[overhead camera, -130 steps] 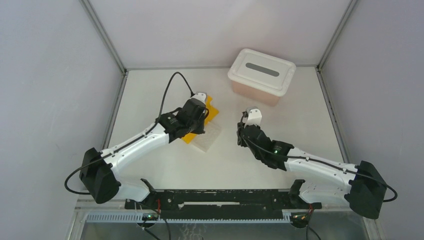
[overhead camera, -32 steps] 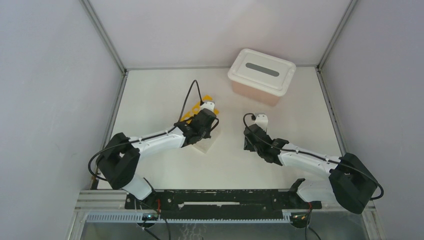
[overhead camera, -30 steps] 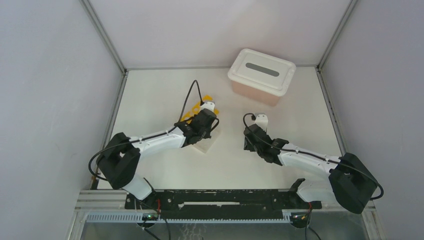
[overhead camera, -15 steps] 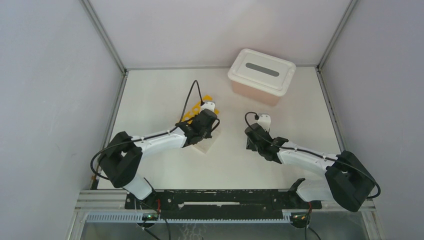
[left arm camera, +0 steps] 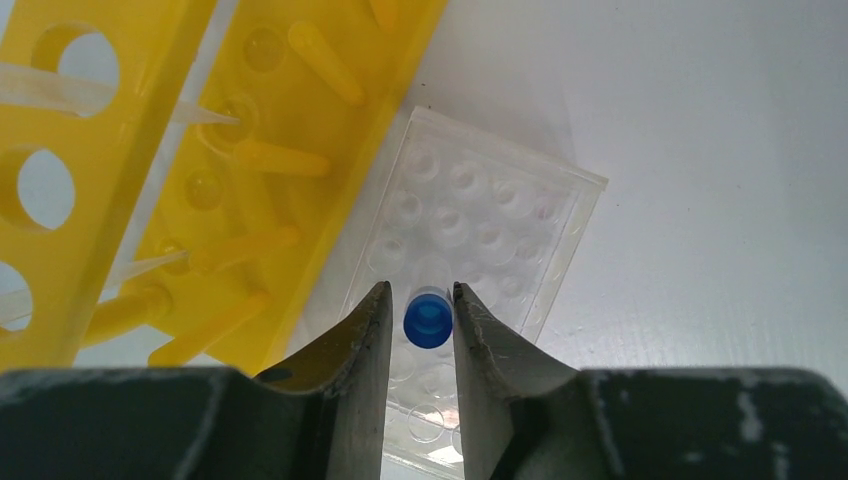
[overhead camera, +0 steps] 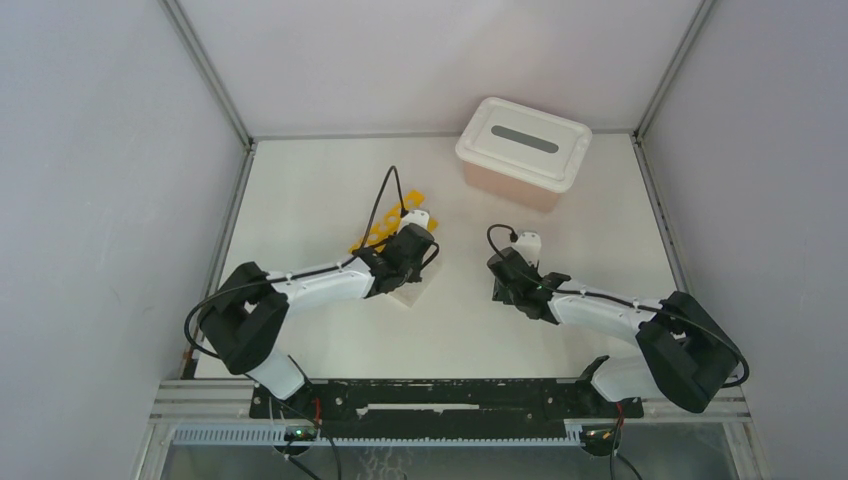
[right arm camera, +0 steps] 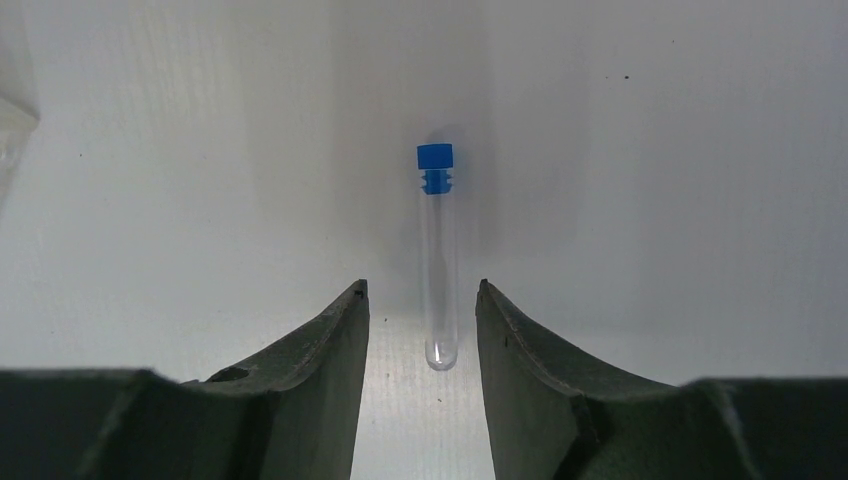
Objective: Organize the chemistry lab equipment
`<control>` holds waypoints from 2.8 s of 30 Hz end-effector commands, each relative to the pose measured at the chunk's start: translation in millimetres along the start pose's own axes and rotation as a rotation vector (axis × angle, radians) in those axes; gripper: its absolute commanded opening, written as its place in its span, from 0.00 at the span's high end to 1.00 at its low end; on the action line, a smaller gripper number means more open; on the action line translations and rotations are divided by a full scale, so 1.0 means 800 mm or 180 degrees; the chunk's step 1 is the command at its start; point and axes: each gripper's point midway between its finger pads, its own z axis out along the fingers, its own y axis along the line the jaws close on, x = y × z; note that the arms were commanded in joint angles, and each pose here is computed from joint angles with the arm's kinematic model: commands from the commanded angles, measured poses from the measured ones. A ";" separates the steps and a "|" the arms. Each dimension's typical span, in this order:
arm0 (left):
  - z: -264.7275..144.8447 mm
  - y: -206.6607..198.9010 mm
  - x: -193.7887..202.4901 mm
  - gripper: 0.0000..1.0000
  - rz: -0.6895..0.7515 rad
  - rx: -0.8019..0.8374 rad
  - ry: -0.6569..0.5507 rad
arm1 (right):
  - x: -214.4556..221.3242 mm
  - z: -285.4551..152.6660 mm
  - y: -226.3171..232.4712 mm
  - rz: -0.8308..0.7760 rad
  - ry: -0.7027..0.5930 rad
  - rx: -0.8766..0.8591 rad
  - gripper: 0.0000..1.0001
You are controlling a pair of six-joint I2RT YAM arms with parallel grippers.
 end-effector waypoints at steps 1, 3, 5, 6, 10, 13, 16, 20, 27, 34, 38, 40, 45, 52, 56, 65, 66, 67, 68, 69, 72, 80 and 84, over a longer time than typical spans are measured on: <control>-0.002 0.001 -0.004 0.67 -0.0090 -0.0028 -0.0095 | -0.004 0.002 -0.002 0.0103 -0.0045 0.0030 0.49; -0.004 0.002 -0.005 0.67 -0.0095 -0.0032 -0.0109 | -0.004 0.002 -0.003 0.0114 -0.0044 0.0034 0.49; -0.004 0.002 -0.005 0.67 -0.0096 -0.0042 -0.0112 | -0.004 0.002 -0.003 0.0115 -0.0043 0.0038 0.49; -0.004 0.003 -0.006 0.67 -0.0096 -0.0046 -0.0119 | -0.004 0.002 -0.003 0.0114 -0.0044 0.0040 0.49; -0.007 0.007 -0.009 0.67 -0.0102 -0.0086 -0.0157 | -0.005 0.002 -0.004 0.0119 -0.0057 0.0052 0.50; -0.010 0.010 -0.013 0.67 -0.0121 -0.0119 -0.0198 | -0.005 0.003 -0.006 0.0127 -0.0050 0.0062 0.50; -0.012 0.012 -0.016 0.67 -0.0125 -0.0130 -0.0221 | -0.005 0.004 -0.006 0.0127 -0.0044 0.0071 0.50; -0.017 0.013 -0.019 0.67 -0.0143 -0.0126 -0.0248 | -0.002 0.006 -0.007 0.0142 -0.0029 0.0078 0.50; -0.023 0.011 -0.023 0.66 -0.0172 -0.0083 -0.0279 | 0.004 0.011 -0.008 0.0134 0.0037 0.0085 0.51; -0.028 0.008 -0.026 0.66 -0.0182 -0.0044 -0.0312 | 0.014 0.020 -0.008 0.0097 0.0126 0.0123 0.53; -0.033 0.007 -0.029 0.66 -0.0196 -0.0023 -0.0346 | 0.018 0.022 -0.010 0.0086 0.0157 0.0152 0.55; -0.036 0.007 -0.031 0.66 -0.0199 -0.0013 -0.0364 | 0.019 0.023 -0.010 0.0088 0.0163 0.0163 0.57; -0.043 0.007 -0.036 0.65 -0.0206 -0.0012 -0.0400 | 0.022 0.023 -0.012 0.0082 0.0198 0.0206 0.63; -0.058 0.011 -0.046 0.64 -0.0228 -0.0041 -0.0488 | 0.029 0.019 -0.011 0.0041 0.0234 0.0275 0.72; -0.070 0.015 -0.056 0.63 -0.0260 -0.0060 -0.0561 | 0.030 0.016 -0.009 0.0016 0.0221 0.0292 0.77; -0.105 0.018 -0.084 0.61 -0.0312 -0.0020 -0.0719 | 0.016 0.001 -0.003 -0.0065 0.0077 0.0244 0.89; -0.110 0.018 -0.087 0.61 -0.0328 -0.0005 -0.0732 | 0.013 -0.002 -0.001 -0.0082 0.0035 0.0217 0.89; -0.115 0.017 -0.090 0.61 -0.0347 0.0020 -0.0741 | 0.009 -0.006 0.002 -0.0104 -0.0019 0.0182 0.90; -0.120 0.017 -0.092 0.60 -0.0363 0.0041 -0.0736 | 0.004 -0.010 0.006 -0.0132 -0.0075 0.0140 0.90; -0.124 0.017 -0.094 0.59 -0.0379 0.0062 -0.0728 | -0.001 -0.015 0.010 -0.0160 -0.0138 0.0089 0.91; -0.135 0.008 -0.099 0.57 -0.0400 0.0199 -0.0666 | -0.017 -0.036 0.032 -0.0284 -0.0367 -0.0161 0.92; -0.174 -0.006 -0.117 0.53 -0.0441 0.0507 -0.0567 | -0.052 -0.112 0.087 -0.0561 -0.0992 -0.0894 0.92; -0.197 -0.014 -0.126 0.51 -0.0501 0.0763 -0.0492 | -0.064 -0.162 0.114 -0.0683 -0.1298 -0.1380 0.92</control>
